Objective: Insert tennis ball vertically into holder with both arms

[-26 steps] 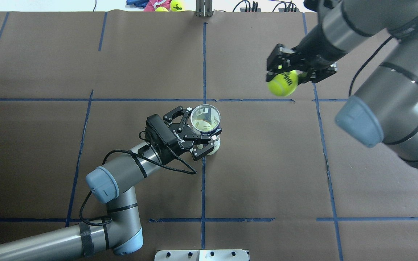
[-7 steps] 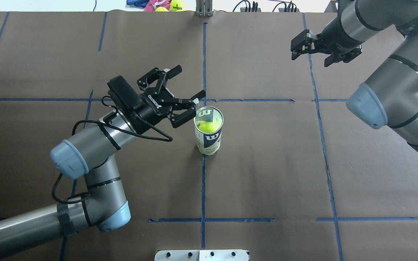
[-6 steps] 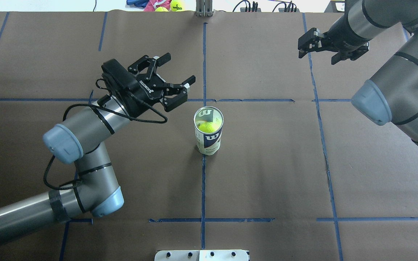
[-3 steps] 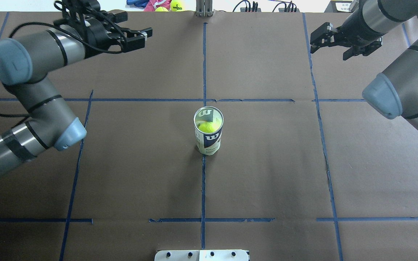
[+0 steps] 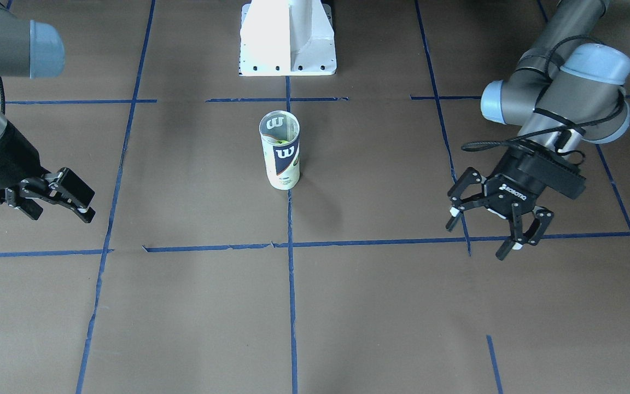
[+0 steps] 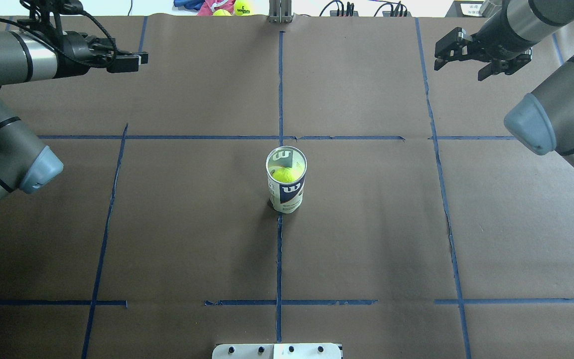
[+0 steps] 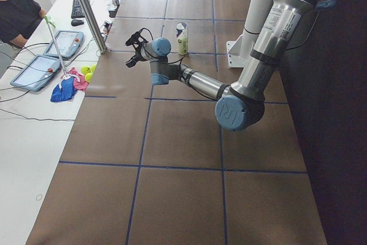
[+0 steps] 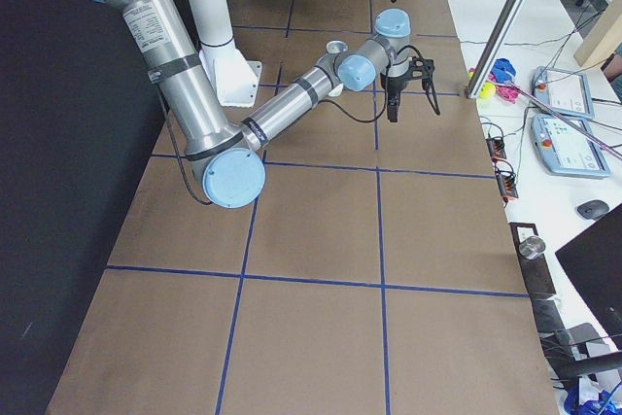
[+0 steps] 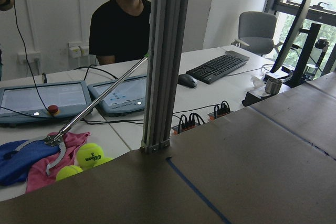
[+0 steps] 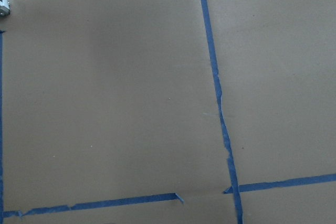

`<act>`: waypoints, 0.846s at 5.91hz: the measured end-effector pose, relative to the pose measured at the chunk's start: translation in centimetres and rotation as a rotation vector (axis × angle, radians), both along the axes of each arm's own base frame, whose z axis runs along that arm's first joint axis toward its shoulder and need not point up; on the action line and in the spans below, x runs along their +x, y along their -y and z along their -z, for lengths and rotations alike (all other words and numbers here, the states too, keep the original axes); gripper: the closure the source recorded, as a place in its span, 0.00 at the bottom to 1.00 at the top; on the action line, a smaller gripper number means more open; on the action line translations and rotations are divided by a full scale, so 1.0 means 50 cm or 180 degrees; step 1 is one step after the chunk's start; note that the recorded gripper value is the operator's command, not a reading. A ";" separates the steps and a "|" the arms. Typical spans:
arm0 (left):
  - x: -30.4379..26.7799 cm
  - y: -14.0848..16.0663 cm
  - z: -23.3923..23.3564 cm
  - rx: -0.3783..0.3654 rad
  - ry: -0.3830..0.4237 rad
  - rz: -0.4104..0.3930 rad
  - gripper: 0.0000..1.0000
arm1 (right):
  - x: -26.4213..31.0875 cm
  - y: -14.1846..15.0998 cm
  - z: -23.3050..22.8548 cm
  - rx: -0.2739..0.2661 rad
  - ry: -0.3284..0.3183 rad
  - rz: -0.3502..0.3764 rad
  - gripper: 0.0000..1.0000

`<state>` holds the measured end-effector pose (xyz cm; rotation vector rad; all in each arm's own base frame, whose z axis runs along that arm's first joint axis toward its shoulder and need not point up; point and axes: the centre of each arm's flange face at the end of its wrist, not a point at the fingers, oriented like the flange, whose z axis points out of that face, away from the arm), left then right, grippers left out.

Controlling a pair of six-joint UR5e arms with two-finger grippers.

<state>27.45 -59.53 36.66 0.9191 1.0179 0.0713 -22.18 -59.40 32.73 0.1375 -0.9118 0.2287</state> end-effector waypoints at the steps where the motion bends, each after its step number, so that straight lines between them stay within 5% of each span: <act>1: -0.062 0.022 -0.065 -0.0329 0.0236 -0.0009 0.00 | 0.052 0.037 -0.098 0.0054 0.0020 0.0127 0.01; 5: -0.344 0.039 -0.289 -0.1496 0.0815 -0.0541 0.00 | 0.408 0.130 -0.453 0.0581 -0.0251 0.0726 0.01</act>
